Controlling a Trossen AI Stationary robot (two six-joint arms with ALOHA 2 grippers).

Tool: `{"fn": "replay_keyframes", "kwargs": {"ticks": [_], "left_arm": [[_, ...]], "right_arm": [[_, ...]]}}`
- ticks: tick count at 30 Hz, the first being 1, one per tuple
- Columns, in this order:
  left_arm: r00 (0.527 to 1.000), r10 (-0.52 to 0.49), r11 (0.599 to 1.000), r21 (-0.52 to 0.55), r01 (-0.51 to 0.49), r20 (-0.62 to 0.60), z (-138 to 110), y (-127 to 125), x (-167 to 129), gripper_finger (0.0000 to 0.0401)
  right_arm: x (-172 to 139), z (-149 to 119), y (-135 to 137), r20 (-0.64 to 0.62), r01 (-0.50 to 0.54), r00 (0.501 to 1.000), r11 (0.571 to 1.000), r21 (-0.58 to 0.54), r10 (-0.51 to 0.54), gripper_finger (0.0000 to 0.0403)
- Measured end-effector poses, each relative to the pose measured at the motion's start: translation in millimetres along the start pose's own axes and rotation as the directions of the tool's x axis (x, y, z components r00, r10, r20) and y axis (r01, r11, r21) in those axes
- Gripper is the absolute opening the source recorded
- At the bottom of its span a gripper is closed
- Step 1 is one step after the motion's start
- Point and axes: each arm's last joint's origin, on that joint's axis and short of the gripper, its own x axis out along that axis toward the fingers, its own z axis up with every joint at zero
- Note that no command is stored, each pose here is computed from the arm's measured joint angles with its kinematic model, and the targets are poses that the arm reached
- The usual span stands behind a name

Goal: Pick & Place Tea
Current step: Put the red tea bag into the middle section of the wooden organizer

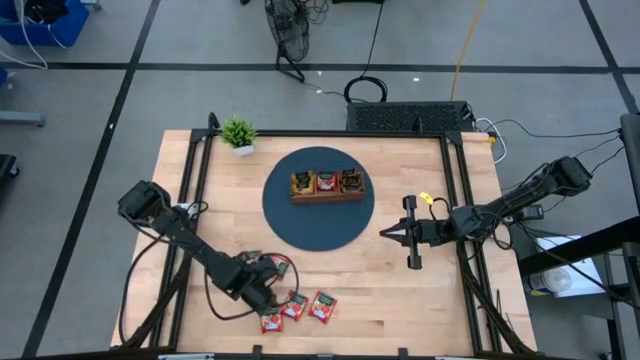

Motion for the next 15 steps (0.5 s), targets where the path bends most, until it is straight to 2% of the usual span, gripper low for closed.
{"fn": "replay_keyframes", "kwargs": {"ticks": [5,10,15], "left_arm": [[0.998,0.066,0.991,0.115,-0.065,-0.005,9,4,-6,0.0207],[0.981,0.191,0.971,0.153,-0.184,-0.036,14,16,-12,0.0207],[0.972,0.231,0.96,0.173,-0.219,-0.051,11,21,-10,0.0207]], "right_arm": [[0,0,0,-0.001,0.0,1.0,1.0,0.0,0.0,0.0],[0,0,0,-0.001,0.0,1.0,1.0,-0.002,0.0,0.0],[0,0,0,-0.003,-0.001,1.0,1.0,-0.004,0.001,0.0]]}}
